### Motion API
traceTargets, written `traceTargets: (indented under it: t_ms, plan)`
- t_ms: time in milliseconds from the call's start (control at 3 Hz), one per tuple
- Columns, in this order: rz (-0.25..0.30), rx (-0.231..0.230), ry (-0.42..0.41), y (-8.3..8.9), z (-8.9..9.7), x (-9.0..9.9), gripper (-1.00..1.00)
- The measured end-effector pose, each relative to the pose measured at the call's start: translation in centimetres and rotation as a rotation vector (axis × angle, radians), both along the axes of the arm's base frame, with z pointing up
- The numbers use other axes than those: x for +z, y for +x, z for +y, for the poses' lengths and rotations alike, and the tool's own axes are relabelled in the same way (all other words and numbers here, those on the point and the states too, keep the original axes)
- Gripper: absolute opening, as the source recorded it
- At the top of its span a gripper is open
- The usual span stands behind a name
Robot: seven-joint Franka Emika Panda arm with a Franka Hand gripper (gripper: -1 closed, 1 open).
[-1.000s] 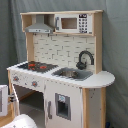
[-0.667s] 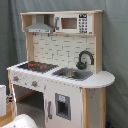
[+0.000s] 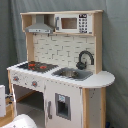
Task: Play with the kitchen
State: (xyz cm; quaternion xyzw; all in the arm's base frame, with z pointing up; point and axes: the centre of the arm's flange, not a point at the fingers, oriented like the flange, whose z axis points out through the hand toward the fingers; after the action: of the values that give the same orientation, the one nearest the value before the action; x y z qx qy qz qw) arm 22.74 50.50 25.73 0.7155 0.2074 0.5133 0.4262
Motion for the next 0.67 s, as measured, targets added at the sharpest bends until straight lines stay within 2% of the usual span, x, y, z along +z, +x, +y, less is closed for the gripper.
traceTargets:
  t_ms: [333,667]
  plan:
    - [-0.001,-0.022,-0.013,-0.6,-0.2,0.1,1.0]
    - [-0.007,-0.071,-0.045,-2.2,-0.5,0.4,1.0]
